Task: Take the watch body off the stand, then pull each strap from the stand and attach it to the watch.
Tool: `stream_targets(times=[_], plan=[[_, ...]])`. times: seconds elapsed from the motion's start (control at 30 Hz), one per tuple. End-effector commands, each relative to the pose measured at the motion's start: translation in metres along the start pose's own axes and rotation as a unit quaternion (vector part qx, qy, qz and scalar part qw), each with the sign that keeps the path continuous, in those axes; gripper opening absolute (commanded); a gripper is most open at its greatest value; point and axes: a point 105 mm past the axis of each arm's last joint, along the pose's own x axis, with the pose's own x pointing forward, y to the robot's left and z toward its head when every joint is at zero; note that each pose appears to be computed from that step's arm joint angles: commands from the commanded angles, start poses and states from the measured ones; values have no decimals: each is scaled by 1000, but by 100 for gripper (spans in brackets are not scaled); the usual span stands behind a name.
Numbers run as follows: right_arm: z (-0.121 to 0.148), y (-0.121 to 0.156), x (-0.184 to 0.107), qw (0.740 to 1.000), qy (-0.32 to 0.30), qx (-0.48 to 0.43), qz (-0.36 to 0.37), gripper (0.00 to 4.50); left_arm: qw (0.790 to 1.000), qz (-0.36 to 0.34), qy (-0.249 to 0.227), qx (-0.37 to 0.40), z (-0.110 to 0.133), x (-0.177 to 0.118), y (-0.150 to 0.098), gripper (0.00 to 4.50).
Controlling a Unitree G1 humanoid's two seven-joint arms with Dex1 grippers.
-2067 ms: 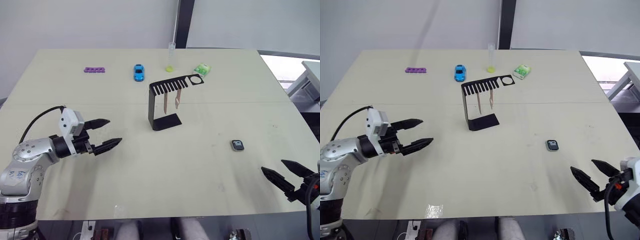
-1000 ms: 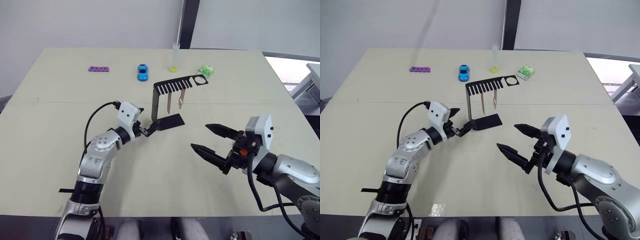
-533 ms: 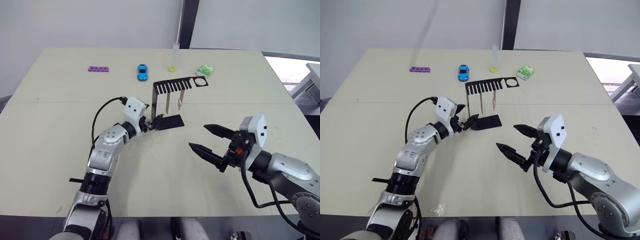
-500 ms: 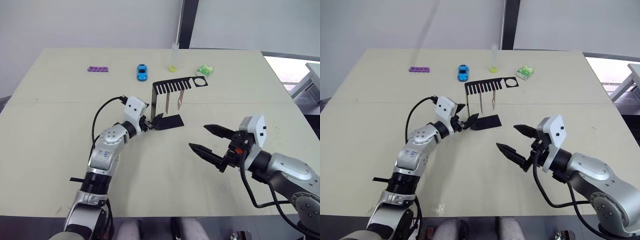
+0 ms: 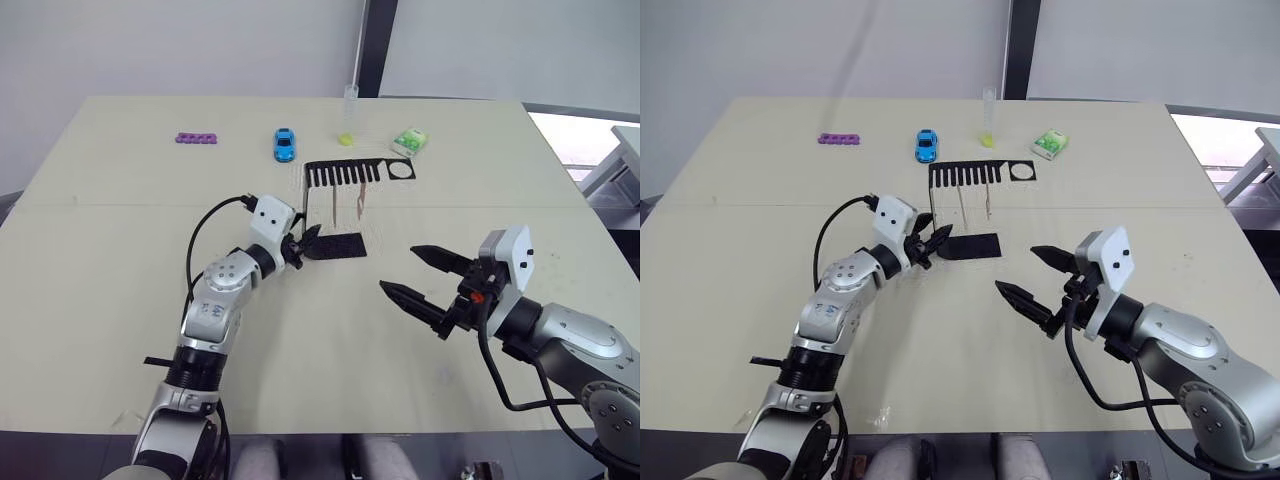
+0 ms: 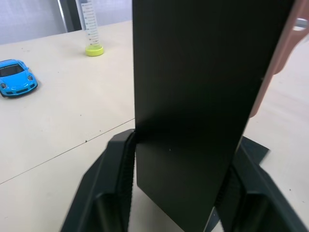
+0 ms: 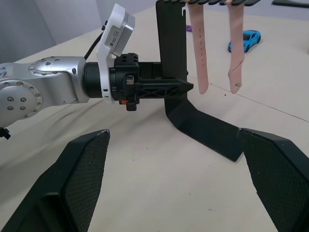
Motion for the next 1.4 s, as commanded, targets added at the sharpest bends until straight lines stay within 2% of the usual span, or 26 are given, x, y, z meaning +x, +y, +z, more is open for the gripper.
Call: stream_targets(times=[0.03,0.57,0.67,0.77,0.8,1.23,1.4], plan=[[8,-1,1,1000,-18,-12,-8,450,1000,-1,-25,12,16,3,-2,242],[7,0,1,1000,-20,-14,-11,450,999,21,-37,3,20,10,4,242],[7,-1,1,1000,-19,-14,-10,450,999,21,-41,6,22,11,4,159],[7,-1,1,1000,-19,-13,-9,450,999,13,-45,13,24,12,1,18],[7,0,1,1000,-19,-13,-9,450,999,12,-45,14,24,12,1,8],[4,4,3,1000,-17,-21,-10,450,997,38,-58,19,32,14,0,8],[8,-2,13,998,-30,-32,-50,450,996,61,-68,6,35,18,-3,8]])
